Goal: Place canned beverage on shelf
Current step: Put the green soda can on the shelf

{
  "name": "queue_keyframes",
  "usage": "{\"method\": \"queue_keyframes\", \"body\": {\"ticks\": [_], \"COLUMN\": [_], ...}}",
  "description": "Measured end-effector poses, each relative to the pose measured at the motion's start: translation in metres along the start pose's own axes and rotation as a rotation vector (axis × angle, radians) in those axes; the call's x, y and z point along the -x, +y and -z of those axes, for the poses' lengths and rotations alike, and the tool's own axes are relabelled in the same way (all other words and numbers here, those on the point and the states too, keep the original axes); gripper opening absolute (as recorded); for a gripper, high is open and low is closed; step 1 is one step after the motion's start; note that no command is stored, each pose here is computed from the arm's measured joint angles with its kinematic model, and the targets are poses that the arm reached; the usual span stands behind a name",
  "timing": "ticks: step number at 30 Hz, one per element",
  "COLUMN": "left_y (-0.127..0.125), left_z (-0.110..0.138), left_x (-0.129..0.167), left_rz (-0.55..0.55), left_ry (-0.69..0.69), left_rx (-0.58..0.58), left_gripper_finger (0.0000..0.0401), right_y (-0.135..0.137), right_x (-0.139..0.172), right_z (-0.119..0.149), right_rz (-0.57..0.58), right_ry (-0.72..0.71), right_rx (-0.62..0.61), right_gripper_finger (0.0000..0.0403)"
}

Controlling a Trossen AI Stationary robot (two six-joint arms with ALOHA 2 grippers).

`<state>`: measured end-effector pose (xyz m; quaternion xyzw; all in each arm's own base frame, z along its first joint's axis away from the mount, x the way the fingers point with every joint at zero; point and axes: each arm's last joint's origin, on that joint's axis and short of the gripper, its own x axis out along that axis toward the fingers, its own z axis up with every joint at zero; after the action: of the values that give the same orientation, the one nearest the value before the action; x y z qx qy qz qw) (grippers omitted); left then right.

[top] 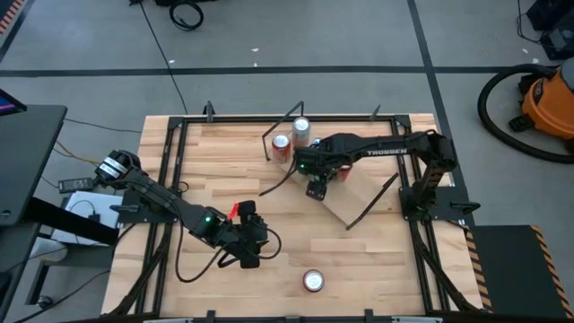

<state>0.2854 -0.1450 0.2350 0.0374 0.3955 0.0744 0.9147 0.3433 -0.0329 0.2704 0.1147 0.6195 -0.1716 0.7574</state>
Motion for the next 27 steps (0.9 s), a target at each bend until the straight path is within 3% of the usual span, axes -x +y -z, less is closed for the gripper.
{"method": "queue_keyframes", "body": {"ticks": [9, 16, 27], "left_y": [0.0, 0.0, 0.0], "left_z": [0.0, 0.0, 0.0], "left_x": [0.0, 0.0, 0.0], "left_rz": [0.0, 0.0, 0.0], "left_ry": [0.0, 0.001, 0.001], "left_rx": [0.0, 0.0, 0.0], "left_gripper_finger": [0.0231, 0.0231, 0.0231], "right_y": [-0.003, -0.002, 0.007], "right_x": [-0.001, -0.011, -0.015], "right_z": [-0.002, 0.002, 0.006], "right_rz": [-0.038, -0.038, -0.019], "right_ry": [0.006, 0.024, -0.002], "right_rx": [0.004, 0.072, 0.306], "right_gripper_finger": [0.0329, 0.0329, 0.0329]}}
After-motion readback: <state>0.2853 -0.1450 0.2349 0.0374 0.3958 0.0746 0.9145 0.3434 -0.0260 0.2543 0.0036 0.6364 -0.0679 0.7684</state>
